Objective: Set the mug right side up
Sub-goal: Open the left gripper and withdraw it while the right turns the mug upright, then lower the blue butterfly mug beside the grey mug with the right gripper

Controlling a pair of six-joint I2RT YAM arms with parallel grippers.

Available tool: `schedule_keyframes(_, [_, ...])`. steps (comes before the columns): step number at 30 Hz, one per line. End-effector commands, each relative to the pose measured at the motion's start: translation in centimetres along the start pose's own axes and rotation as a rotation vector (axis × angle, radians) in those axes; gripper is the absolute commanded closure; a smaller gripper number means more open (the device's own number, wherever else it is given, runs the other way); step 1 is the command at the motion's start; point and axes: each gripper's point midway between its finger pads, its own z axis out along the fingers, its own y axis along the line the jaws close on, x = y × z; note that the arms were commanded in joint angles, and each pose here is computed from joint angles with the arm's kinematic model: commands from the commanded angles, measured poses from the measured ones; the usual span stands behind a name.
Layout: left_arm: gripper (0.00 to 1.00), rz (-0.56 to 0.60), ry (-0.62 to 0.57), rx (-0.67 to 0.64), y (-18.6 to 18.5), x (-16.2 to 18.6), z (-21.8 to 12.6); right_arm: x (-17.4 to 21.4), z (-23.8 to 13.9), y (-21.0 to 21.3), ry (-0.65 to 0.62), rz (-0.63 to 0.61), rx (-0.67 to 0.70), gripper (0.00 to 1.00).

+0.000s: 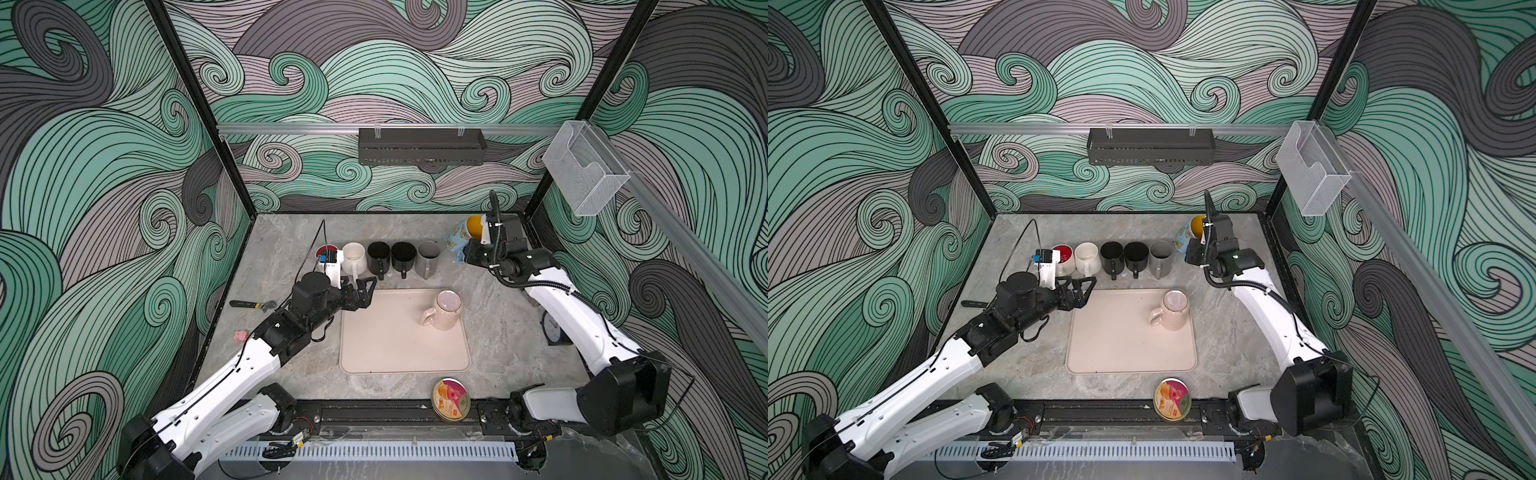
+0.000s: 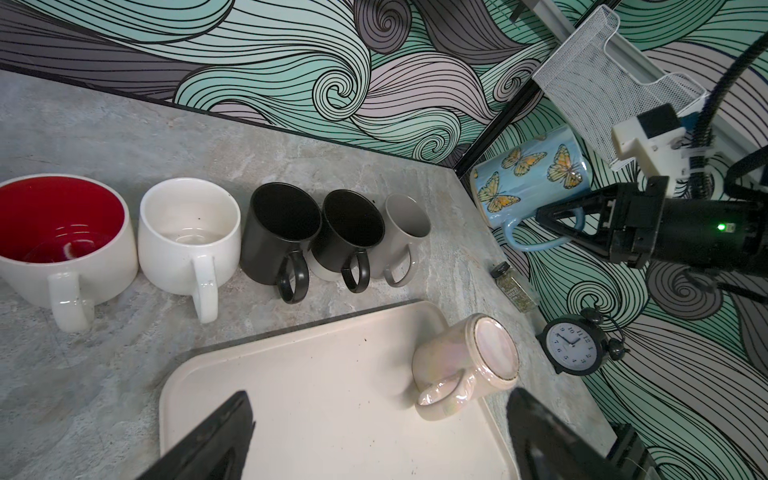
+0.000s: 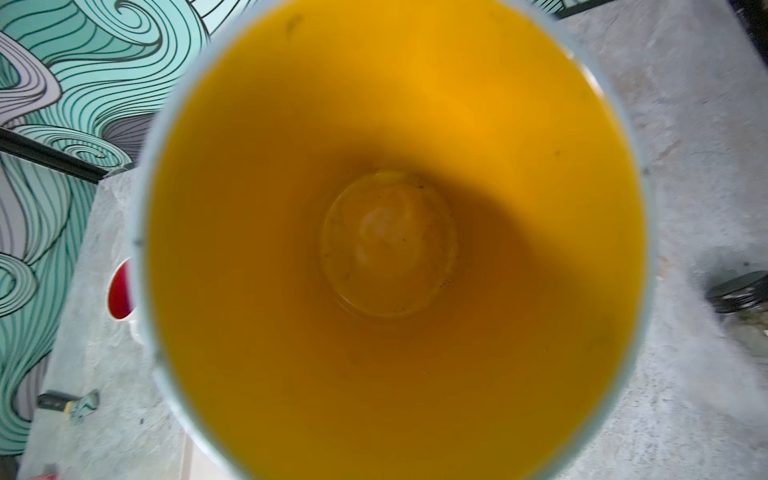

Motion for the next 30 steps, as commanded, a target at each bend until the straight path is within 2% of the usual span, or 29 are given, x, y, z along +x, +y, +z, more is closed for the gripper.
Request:
schedule_keyframes(1, [0.04, 0.026, 0.027, 0.0, 0.1, 0.6, 0.7, -3.4, -0.6, -0.6, -0.105, -0.085, 0.073, 1.0])
schedule_keyframes(7, [0.04, 0.011, 0.063, 0.015, -0.2, 1.0, 1.3, -2.8, 1.6, -0.6, -0.088, -0.108, 0.07, 1.0])
schedule_keyframes(12, [0.04, 0.005, 0.064, 0.023, -0.3, 1.2, 1.6, -2.3, 3.9, -1.4, -0.051, -0.138, 0.126, 1.0])
schedule_keyframes(30, [0.04, -0.006, 0.06, 0.028, -0.2, 1.5, 1.6, 1.3, 10.2, -2.5, 0.087, -0.164, 0.169, 1.0])
